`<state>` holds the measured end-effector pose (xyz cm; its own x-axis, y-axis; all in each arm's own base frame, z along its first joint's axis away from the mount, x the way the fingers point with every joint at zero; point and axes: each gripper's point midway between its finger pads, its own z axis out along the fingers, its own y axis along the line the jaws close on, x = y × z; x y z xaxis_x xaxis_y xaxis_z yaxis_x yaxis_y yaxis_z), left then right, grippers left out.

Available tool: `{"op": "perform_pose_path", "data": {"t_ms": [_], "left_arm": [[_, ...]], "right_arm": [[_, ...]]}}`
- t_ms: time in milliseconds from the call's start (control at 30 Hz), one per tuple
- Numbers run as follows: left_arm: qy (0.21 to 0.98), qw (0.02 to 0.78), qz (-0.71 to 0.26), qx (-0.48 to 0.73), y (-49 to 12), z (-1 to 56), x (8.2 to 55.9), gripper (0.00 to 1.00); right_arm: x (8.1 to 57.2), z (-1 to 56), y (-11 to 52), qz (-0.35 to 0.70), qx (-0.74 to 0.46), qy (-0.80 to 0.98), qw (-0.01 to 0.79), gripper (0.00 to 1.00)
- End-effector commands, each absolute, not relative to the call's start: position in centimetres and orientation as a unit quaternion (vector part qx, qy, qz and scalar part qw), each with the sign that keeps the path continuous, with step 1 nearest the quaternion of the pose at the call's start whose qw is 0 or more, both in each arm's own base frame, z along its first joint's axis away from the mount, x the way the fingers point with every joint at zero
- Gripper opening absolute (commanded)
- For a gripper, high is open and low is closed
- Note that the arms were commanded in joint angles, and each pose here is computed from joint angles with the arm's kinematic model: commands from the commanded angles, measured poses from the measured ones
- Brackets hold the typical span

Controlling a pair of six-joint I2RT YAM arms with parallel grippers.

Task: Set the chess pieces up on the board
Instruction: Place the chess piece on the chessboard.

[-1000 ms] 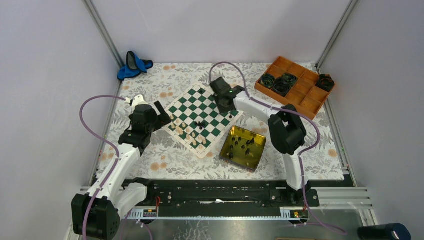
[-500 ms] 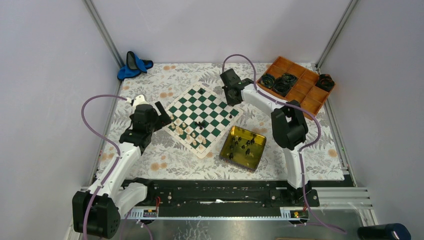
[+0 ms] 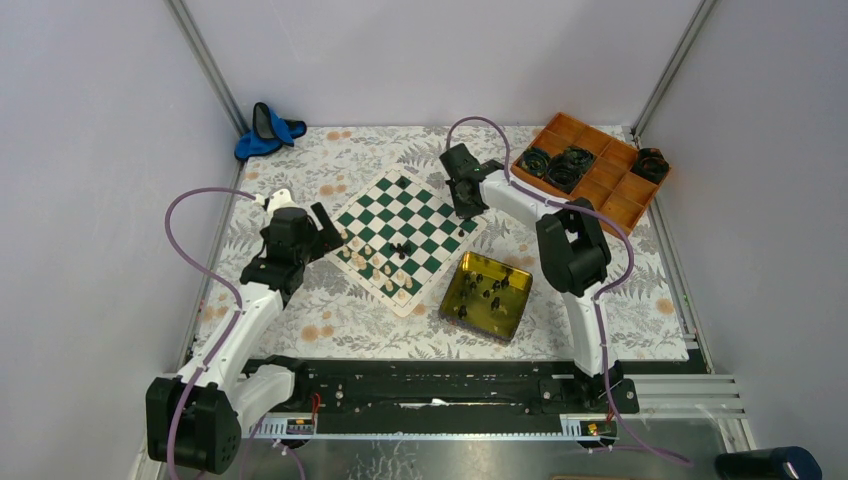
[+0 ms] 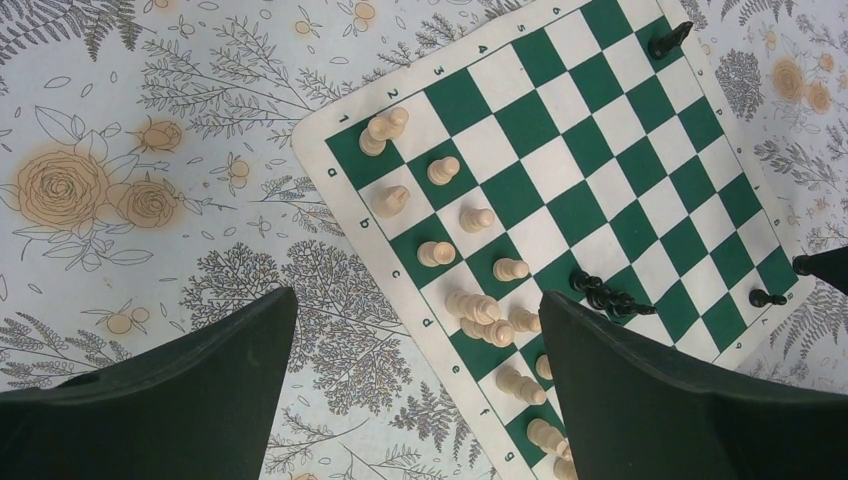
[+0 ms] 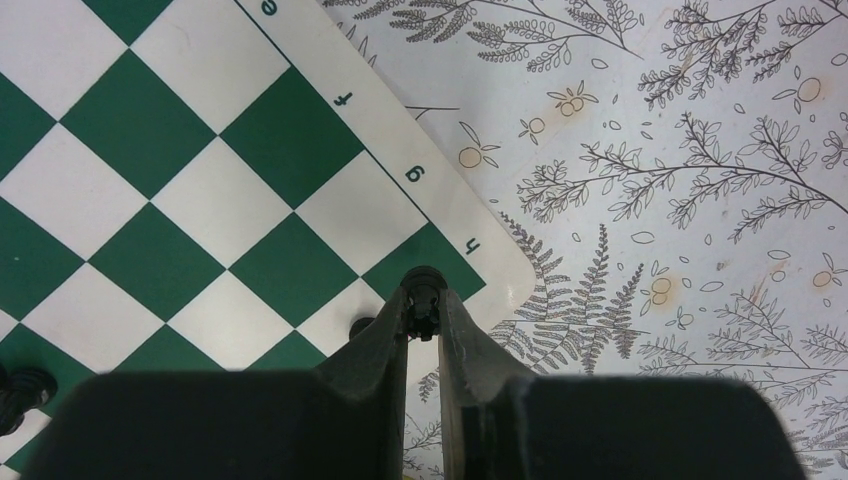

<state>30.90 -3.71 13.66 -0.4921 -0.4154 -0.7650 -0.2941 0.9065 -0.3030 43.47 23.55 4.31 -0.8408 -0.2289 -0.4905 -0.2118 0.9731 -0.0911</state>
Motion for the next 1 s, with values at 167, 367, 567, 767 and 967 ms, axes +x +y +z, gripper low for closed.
{"op": "perform_pose_path", "data": {"t_ms": [167,367,567,767,967], "left_arm": [[0.846,0.489,-0.064,-0.203,-3.6,15.1,32.2,0.99],[0.846,0.488,-0.065,-0.204,-3.7,14.9,32.3,0.99],[0.847,0.485,-0.065,-0.206,-3.7,14.7,32.3,0.99],[0.847,0.484,-0.066,-0.209,-3.7,14.6,32.4,0.99],[0.847,0.483,-0.068,-0.211,-3.8,14.6,32.6,0.99]], "right_arm": [[42.8,3.0,23.1,-0.013,-0.105,0.967,0.231,0.00],[42.5,2.3,23.1,-0.010,-0.106,0.970,0.219,0.00],[42.5,2.1,23.0,-0.008,-0.105,0.971,0.217,0.03],[42.7,2.5,23.2,-0.002,-0.109,0.969,0.224,0.34],[43.6,4.4,23.4,-0.002,-0.118,0.962,0.245,0.46]]}}
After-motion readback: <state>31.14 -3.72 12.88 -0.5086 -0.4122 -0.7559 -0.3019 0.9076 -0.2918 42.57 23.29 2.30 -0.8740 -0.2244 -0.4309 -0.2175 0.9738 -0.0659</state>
